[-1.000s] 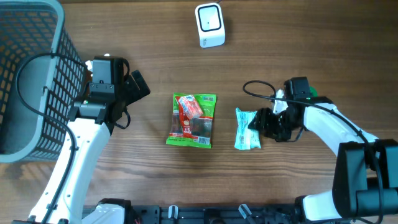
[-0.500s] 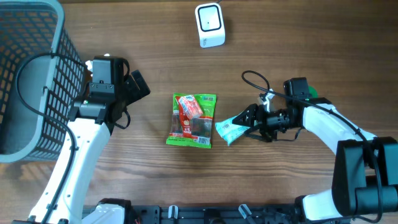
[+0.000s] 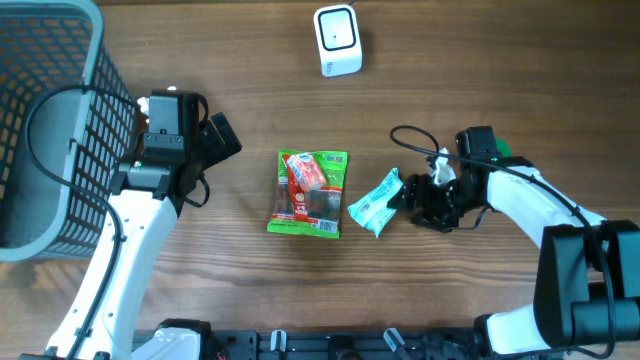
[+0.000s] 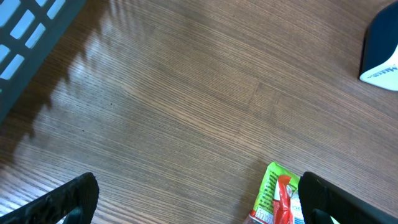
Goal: Scan the item barcode
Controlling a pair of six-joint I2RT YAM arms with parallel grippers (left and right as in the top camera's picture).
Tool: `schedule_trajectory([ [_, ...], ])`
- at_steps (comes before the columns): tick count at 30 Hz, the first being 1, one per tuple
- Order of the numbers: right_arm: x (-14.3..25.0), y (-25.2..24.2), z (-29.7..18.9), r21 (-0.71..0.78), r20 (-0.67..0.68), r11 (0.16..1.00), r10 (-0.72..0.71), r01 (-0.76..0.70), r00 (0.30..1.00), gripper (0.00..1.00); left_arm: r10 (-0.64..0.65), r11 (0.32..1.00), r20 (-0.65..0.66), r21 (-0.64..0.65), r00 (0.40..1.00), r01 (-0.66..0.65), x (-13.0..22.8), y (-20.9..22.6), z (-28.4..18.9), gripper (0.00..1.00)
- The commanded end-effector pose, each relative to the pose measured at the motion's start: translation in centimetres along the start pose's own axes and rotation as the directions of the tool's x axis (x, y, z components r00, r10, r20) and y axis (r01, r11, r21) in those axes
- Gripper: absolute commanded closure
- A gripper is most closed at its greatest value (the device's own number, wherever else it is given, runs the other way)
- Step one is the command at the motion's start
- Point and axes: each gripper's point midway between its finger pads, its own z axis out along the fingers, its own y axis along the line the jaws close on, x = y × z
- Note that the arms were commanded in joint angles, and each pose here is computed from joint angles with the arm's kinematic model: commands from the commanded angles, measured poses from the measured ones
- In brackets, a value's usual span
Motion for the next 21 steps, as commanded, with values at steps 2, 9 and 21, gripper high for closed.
schedule_trajectory([
  [2,-2.9,2.3,-3.7,0.079,0.098,0.969,-0.242,0.235,0.965,0.25,-0.005,1.000,0.014,-0.006,1.000,0.005,-0.5,0.2,-0.1,0.00],
  [9,-5.6,4.9,-6.4,0.128,0.163,0.890,-0.454,0.438,0.876,0.13,-0.005,1.000,0.014,-0.006,1.000,0.005,-0.5,0.2,-0.1,0.00],
  [21,-6.6,2.2,-6.4,0.275,0.158,0.867,-0.467,0.415,0.870,0.11,-0.005,1.000,0.014,-0.006,1.000,0.005,-0.5,0.2,-0.1,0.00],
])
